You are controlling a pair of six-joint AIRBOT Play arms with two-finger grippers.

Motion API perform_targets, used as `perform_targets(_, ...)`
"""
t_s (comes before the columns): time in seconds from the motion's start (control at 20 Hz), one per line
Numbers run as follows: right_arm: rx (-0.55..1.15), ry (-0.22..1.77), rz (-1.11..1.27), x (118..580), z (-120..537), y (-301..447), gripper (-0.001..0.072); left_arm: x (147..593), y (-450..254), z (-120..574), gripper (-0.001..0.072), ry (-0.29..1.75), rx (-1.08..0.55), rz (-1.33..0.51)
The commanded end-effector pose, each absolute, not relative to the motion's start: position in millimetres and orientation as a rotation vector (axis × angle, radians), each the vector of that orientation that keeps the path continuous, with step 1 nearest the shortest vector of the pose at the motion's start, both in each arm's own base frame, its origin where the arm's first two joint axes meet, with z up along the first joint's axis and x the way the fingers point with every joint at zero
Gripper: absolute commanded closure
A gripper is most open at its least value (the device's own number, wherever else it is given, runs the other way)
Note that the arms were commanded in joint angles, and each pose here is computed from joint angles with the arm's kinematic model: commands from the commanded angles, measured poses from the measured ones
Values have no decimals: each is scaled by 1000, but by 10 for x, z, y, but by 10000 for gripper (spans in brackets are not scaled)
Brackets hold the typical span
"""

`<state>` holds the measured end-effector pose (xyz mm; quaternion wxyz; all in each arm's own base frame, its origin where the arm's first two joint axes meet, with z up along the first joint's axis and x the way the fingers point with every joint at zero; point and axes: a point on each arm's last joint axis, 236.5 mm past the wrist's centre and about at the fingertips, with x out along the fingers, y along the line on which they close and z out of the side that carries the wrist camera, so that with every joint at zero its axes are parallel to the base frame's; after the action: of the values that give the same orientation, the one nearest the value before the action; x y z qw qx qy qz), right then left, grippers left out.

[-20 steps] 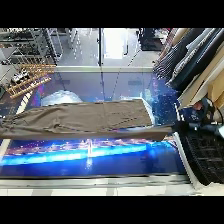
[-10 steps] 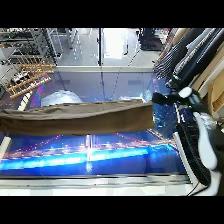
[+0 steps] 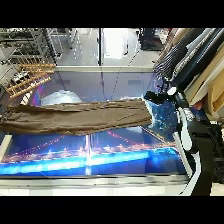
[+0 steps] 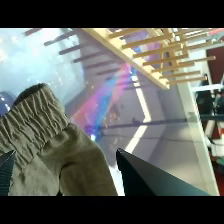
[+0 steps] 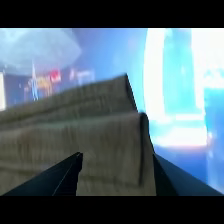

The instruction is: Fold the clothes and pants, and hang the long-sleeved shirts on hangers.

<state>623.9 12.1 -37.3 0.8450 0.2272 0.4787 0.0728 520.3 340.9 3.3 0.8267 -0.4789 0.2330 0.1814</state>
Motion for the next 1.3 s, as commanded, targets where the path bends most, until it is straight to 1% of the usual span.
perform_targets(0.0, 517, 1210, 225, 5650, -322, 136, 232, 4792, 3189, -47, 0, 711, -910, 281)
perform_targets(0.05, 513, 1262, 263, 5430, -279, 193, 258, 4527, 3175, -135, 16, 828, -844, 291)
perform_targets(0.15, 541, 1334, 305, 5023, -231, 321, 247, 3961, 3144, -326, 23, 1073, -775, 363)
perform_targets(0.2, 584, 1364, 319, 4826, -242, 419, 244, 3756, 3105, -401, 23, 1169, -753, 378)
perform_targets(0.25, 624, 1399, 317, 4615, -299, 493, 243, 3665, 3043, -457, 23, 1222, -754, 369)
perform_targets(0.35, 739, 1420, 287, 4347, -461, 635, 235, 3690, 2962, -560, 23, 1245, -798, 379)
perform_targets(0.4, 800, 1401, 267, 4317, -539, 687, 203, 3739, 2962, -601, 23, 1236, -809, 392)
perform_targets(0.55, 949, 1321, 215, 4434, -683, 765, 198, 3970, 3011, -663, 23, 1170, -807, 438)
perform_targets(0.7, 982, 1226, 163, 4673, -709, 724, 199, 4225, 3049, -695, 23, 1091, -794, 453)
perform_targets(0.9, 995, 1243, 129, 4694, -892, 749, 199, 4371, 3016, -859, 23, 1074, -803, 454)
perform_targets(1.05, 999, 1215, 87, 4793, -1004, 766, 200, 4447, 3025, -924, 29, 1048, -830, 464)
perform_targets(1.1, 1004, 1197, 77, 4841, -1025, 785, 200, 4469, 3046, -948, 118, 1035, -850, 485)
perform_targets(1.15, 1011, 1178, 68, 4893, -1048, 816, 201, 4486, 3057, -971, 234, 1023, -880, 507)
perform_targets(1.2, 1023, 1157, 59, 4958, -1060, 846, 212, 4506, 3050, -998, 293, 1018, -899, 520)
perform_targets(1.25, 1026, 1136, 54, 5028, -1061, 871, 219, 4518, 3051, -1023, 305, 1015, -906, 525)
